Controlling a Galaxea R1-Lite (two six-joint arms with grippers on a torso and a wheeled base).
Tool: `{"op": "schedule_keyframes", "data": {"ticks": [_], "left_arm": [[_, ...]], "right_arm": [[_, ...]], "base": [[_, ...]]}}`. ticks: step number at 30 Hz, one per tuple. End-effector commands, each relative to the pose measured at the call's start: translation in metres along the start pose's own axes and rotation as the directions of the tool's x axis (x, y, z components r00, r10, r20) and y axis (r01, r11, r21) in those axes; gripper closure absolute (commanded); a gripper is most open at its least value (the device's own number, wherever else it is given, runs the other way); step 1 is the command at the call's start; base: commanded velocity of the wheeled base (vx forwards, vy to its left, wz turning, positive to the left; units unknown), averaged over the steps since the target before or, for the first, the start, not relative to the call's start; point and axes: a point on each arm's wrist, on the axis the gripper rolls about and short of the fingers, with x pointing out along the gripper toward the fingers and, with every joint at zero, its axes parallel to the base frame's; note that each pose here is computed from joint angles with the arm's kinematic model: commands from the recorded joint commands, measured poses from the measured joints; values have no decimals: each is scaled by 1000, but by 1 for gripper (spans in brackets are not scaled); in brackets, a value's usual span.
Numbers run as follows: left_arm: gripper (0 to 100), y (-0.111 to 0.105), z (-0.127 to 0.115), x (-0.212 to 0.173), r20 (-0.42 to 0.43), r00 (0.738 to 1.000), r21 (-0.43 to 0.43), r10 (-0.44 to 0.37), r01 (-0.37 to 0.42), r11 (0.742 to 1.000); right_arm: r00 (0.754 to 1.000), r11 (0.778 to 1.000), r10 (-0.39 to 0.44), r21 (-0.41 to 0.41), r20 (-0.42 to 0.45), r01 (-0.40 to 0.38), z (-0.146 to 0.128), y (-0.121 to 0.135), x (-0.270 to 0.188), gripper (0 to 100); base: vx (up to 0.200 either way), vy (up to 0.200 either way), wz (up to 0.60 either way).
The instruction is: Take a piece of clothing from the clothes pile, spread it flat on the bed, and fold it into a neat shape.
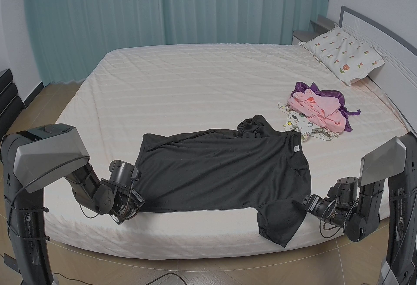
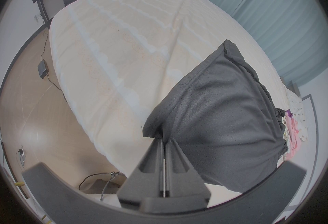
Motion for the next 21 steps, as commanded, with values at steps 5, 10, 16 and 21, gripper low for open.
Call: {"op": "schedule_keyframes", "data": {"ticks": [5,10,16,21], "left_arm": [[100,2,3,-4,-5,1000,-11,-5,5,1000],[100,3,1,-4,-9,1000,-8,-1,1,1000],[100,9,-1,-9,-17,1000,0,12,-12,1000],[100,15,-4,-16,-24,999,10,21,-21,1000]], "right_arm": [[1000,1000,-1,5,11,1,5,-3,17,0],[1000,1000,-12,9,8,12,5,-6,22,100],[998,999,-30,12,54,30,21,-9,4,100],[996,999,-49,7,73,48,31,-14,-14,100]], "base": [[0,0,0],[0,0,0],[0,0,0],[0,0,0]]}}
